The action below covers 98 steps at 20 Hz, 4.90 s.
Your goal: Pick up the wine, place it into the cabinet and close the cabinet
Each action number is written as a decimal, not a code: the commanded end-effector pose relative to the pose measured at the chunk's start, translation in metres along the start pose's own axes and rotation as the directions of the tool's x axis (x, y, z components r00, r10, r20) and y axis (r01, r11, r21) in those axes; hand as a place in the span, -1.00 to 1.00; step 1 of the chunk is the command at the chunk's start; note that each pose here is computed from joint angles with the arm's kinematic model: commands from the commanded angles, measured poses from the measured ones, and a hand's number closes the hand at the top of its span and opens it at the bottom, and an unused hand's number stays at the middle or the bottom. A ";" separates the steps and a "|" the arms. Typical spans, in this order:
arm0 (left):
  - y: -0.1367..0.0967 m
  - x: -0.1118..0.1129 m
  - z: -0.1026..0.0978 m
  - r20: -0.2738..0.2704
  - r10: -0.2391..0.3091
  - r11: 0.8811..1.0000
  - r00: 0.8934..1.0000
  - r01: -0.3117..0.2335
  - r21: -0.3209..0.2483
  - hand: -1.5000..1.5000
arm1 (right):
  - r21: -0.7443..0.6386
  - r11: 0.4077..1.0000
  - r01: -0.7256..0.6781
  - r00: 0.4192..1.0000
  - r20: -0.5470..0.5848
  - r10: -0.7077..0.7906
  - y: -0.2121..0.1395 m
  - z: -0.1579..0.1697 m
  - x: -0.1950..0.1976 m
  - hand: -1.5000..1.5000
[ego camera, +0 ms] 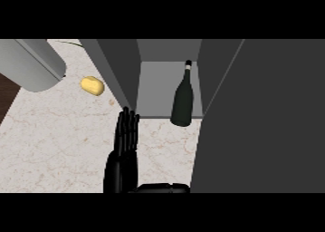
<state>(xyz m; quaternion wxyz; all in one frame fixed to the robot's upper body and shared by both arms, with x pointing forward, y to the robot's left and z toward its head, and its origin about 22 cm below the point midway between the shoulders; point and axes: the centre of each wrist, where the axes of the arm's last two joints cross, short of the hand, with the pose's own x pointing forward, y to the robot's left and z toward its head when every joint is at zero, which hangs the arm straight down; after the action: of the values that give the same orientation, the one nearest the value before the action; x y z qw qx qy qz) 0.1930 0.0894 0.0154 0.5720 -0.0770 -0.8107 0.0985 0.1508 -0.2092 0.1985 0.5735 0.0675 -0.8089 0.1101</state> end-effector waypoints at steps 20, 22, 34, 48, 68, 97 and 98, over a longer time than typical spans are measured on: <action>0.103 0.077 0.029 0.010 0.024 0.992 1.000 -0.022 -0.123 -1.00 | 0.280 0.937 0.209 0.973 -0.156 -0.170 0.015 0.024 -0.010 1.00; 0.112 0.094 0.037 0.004 0.012 0.993 1.000 -0.011 -0.117 -1.00 | 0.289 0.931 0.223 0.965 -0.204 -0.167 0.025 0.035 0.009 1.00; 0.173 0.116 0.022 0.045 0.018 0.998 0.999 -0.016 -0.053 -1.00 | 0.530 0.820 0.214 0.975 -0.165 -0.148 0.080 0.036 0.017 1.00; 0.221 0.137 -0.008 0.038 -0.042 0.997 0.998 0.044 -0.062 -1.00 | 0.531 0.814 0.237 0.971 -0.156 -0.180 0.139 0.028 0.009 1.00; 0.221 0.141 -0.028 0.024 0.055 0.994 0.998 -0.053 -0.093 -1.00 | 0.437 0.884 0.167 0.986 -0.075 -0.149 0.166 -0.049 0.024 1.00; 0.199 0.126 -0.042 0.043 0.033 0.996 0.999 -0.029 -0.080 -1.00 | 0.230 0.970 -0.072 0.997 -0.020 0.079 0.155 -0.270 -0.018 1.00; 0.196 0.120 -0.034 0.034 0.031 0.995 0.999 -0.028 -0.092 -1.00 | 0.237 0.967 -0.087 0.995 -0.023 0.095 0.136 -0.271 -0.039 1.00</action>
<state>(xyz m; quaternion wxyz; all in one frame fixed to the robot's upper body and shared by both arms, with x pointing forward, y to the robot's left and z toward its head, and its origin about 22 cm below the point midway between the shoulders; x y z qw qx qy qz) 0.1870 0.3172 0.0922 0.5510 -0.1117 -0.8233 0.0779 0.3384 0.0222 0.2591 0.5369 0.1360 -0.7915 0.2585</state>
